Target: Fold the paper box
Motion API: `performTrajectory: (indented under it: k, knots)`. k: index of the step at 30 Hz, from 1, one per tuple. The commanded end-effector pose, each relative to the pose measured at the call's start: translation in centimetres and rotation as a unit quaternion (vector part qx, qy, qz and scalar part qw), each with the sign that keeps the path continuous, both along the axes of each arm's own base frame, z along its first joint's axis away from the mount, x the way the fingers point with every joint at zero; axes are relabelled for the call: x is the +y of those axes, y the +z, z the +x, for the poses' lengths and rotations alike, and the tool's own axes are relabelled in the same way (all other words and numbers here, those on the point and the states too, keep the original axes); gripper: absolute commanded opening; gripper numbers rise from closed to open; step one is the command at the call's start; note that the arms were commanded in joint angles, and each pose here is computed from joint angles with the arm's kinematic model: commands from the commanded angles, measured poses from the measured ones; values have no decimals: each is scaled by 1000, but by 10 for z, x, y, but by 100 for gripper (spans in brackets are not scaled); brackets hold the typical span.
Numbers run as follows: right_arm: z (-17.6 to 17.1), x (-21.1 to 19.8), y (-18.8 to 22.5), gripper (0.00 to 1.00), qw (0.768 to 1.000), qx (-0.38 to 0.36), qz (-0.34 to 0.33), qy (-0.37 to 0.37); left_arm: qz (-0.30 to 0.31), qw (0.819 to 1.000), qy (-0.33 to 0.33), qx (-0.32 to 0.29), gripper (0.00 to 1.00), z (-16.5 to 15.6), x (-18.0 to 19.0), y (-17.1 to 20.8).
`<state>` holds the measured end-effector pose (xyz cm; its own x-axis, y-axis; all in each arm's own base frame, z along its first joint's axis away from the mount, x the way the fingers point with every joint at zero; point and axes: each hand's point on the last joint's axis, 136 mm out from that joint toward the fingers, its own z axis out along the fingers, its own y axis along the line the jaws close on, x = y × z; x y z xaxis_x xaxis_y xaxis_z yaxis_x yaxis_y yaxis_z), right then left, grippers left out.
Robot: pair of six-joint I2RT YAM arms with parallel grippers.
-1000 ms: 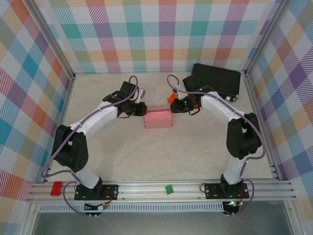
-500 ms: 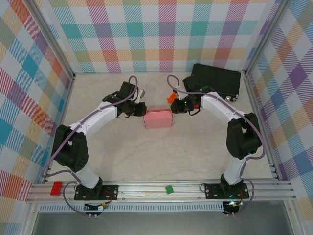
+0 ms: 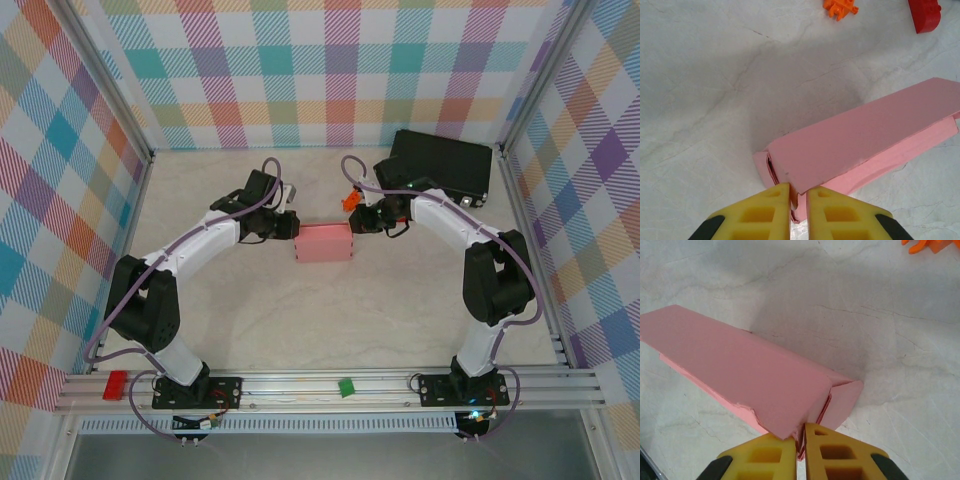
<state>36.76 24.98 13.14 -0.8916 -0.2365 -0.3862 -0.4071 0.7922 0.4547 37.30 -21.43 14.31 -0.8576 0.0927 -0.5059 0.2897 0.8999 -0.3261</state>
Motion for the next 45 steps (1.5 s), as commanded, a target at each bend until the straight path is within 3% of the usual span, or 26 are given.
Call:
performTrajectory:
  k: [1, 21, 34, 45]
  knots:
    - [-13, 4, -2, 13, 1000, 21, 14, 10, -4, 1000, -5, 18, 15, -12, 4, -6]
    - [-31, -1, -7, 15, 999, 34, 2, 24, 21, 999, -9, 40, 15, -23, 12, -25]
    - [-34, -3, 14, 29, 999, -2, 7, 42, 36, 998, -3, 51, 15, -21, 16, -38]
    - [-14, 9, 46, 29, 998, -41, 47, 24, 37, 998, -3, 52, 15, -21, 16, -38]
